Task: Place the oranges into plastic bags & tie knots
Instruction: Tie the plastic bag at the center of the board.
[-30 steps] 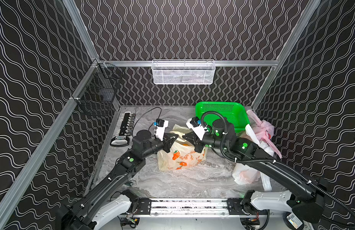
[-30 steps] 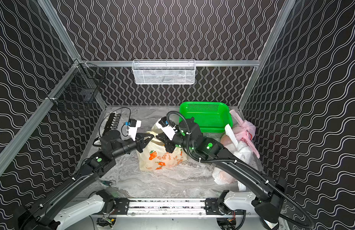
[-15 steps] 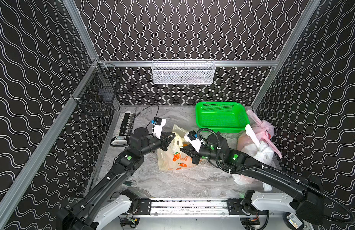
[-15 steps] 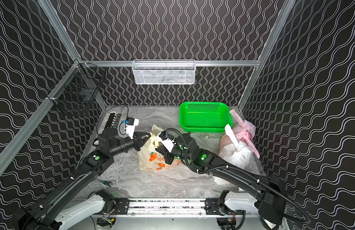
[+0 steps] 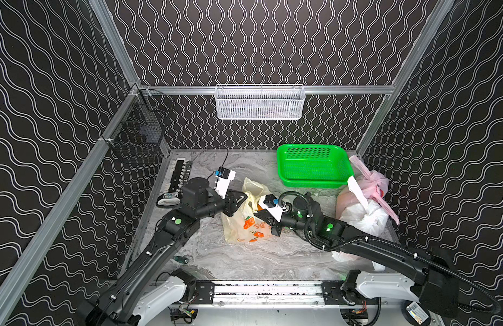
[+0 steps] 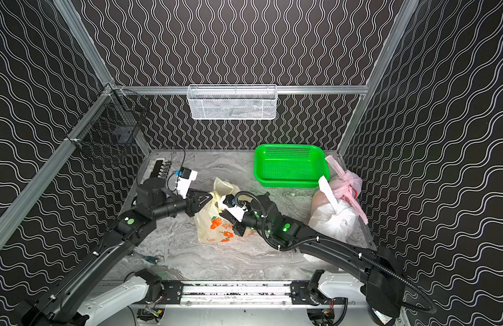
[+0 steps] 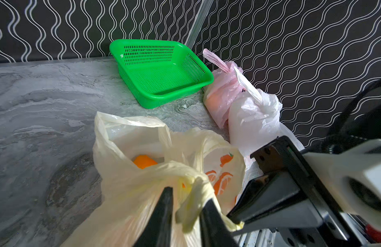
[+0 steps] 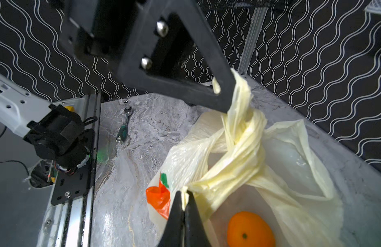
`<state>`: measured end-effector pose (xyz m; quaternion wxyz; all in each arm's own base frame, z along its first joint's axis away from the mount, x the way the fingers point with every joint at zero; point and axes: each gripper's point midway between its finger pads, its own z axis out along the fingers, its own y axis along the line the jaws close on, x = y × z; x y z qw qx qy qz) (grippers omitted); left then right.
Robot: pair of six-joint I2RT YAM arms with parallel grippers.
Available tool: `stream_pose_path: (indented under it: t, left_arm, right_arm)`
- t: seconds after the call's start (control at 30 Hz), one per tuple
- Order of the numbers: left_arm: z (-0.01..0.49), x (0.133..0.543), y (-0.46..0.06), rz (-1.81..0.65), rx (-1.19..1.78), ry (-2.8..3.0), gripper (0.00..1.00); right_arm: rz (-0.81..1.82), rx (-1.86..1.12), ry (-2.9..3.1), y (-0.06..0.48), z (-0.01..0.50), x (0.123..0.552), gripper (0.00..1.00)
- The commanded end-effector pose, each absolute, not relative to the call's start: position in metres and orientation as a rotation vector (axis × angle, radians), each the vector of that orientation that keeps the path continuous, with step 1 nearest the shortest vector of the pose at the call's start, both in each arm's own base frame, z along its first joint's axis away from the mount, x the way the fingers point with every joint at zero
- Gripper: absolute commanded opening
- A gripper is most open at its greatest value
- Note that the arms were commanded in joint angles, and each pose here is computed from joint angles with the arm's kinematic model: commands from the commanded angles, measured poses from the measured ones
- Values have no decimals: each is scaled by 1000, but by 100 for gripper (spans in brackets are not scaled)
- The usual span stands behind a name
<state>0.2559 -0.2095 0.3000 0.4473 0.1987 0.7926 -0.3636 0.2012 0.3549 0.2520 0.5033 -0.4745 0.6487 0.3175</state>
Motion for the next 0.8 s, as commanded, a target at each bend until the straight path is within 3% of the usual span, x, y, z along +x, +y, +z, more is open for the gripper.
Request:
stream_pose_path:
  t: [0.0, 0.17, 0.33, 0.57, 0.63, 0.67, 0.77]
  left_arm:
    - [308, 263, -199, -797, 510, 1967, 31]
    - [313, 268, -195, -743, 545, 2005, 31]
    - [316, 275, -199, -729, 633, 2046, 56]
    - [311, 275, -219, -783, 892, 2037, 81]
    - [311, 270, -227, -842, 983, 2021, 85]
    - [310, 266, -232, -892, 1038, 2011, 92]
    - [307, 250, -243, -1015, 1182, 1993, 95]
  right_arm:
    - [720, -1205, 1479, 357, 254, 200, 0]
    - [709, -1225, 1416, 356, 250, 195, 0]
    - [699, -1281, 1365, 356, 244, 188, 0]
    - [681, -1384, 1299, 355, 234, 176, 0]
    - [671, -1396, 1289, 355, 234, 176, 0]
    - [665, -1403, 1290, 355, 233, 176, 0]
    - [654, -1410, 1291, 354, 230, 176, 0]
